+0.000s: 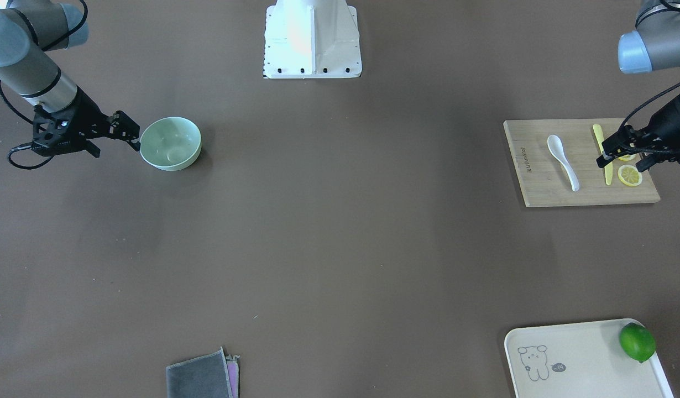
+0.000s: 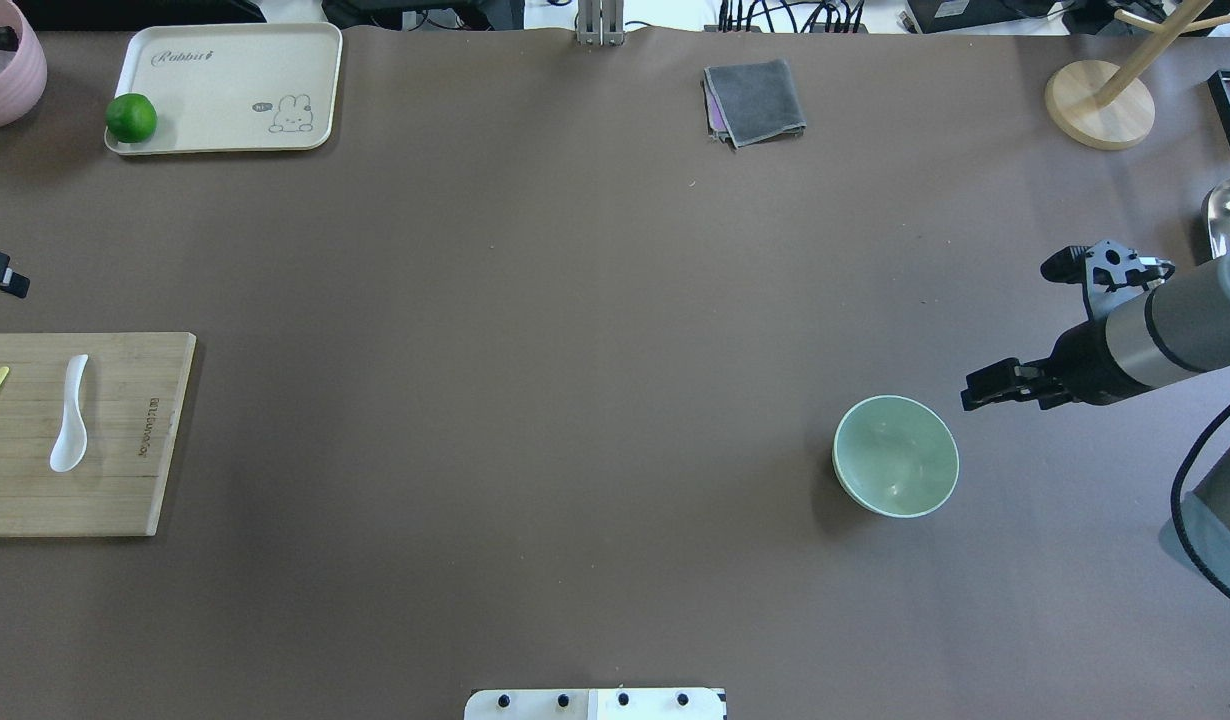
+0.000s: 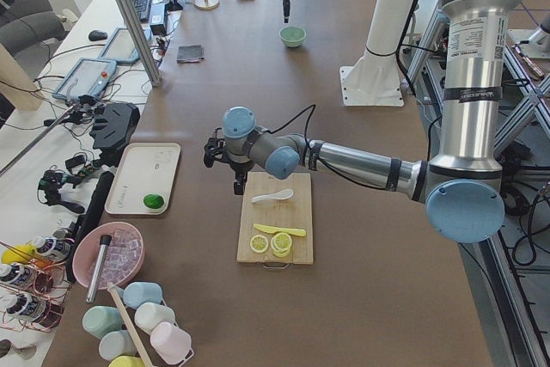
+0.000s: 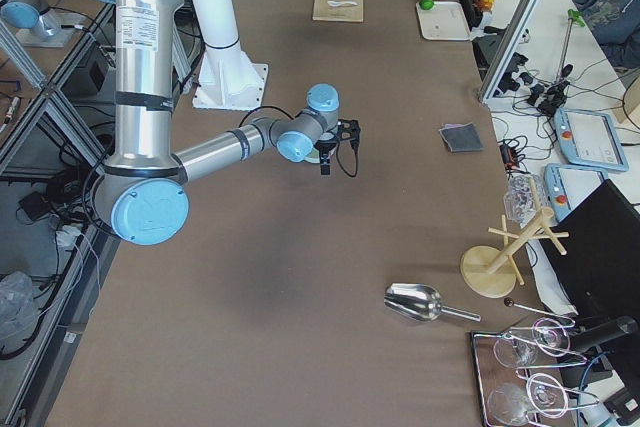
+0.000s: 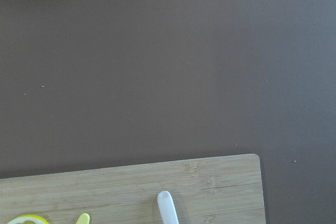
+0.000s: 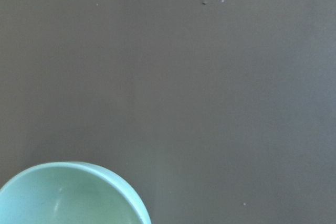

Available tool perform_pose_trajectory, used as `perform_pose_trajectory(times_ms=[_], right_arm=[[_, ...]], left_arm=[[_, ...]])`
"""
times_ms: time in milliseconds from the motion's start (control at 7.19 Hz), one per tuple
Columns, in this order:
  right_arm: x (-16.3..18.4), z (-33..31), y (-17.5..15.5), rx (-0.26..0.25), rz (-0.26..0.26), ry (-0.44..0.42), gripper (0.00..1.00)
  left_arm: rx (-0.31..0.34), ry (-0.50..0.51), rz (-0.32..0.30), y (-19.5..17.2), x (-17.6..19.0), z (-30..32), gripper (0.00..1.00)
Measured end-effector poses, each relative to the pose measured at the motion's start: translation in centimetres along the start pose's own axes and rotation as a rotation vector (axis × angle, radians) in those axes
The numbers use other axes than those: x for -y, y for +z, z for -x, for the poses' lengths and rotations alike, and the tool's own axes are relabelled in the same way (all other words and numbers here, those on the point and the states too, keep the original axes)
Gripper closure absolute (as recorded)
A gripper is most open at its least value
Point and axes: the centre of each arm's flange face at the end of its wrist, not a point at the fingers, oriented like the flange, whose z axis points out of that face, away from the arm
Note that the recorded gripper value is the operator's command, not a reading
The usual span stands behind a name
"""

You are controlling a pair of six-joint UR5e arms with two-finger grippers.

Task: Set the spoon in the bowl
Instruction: 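Reach the right gripper toward the pale green bowl and grasp its rim, then slide the bowl to center with right gripper while left reaches for spoon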

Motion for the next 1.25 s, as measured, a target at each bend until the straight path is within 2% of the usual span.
perform_pose_trajectory(times_ms=[139,278,417,835,1252], right_arm=[[-0.6,1.0,0.9,-0.006,0.004,0.0,0.33],[-1.0,1.4,1.5,-0.008,0.011,0.001,0.74],[-1.4,1.8,1.8,-0.007,0.019,0.004,1.0],[-1.8,2.5,1.9,0.004,0.032,0.008,1.0],[-1.9,4.5,0.2,0.048,0.029,-0.004,1.0]], left_arm=[[0.001,0.0,0.002,0.2,0.0,0.0,0.03],[0.002,0.0,0.003,0.2,0.1,0.0,0.03],[0.002,0.0,0.003,0.3,0.3,-0.1,0.03],[0.003,-0.016,0.021,1.4,0.5,-0.4,0.03],[0.026,-0.096,0.056,4.1,-0.2,-2.4,0.12]])
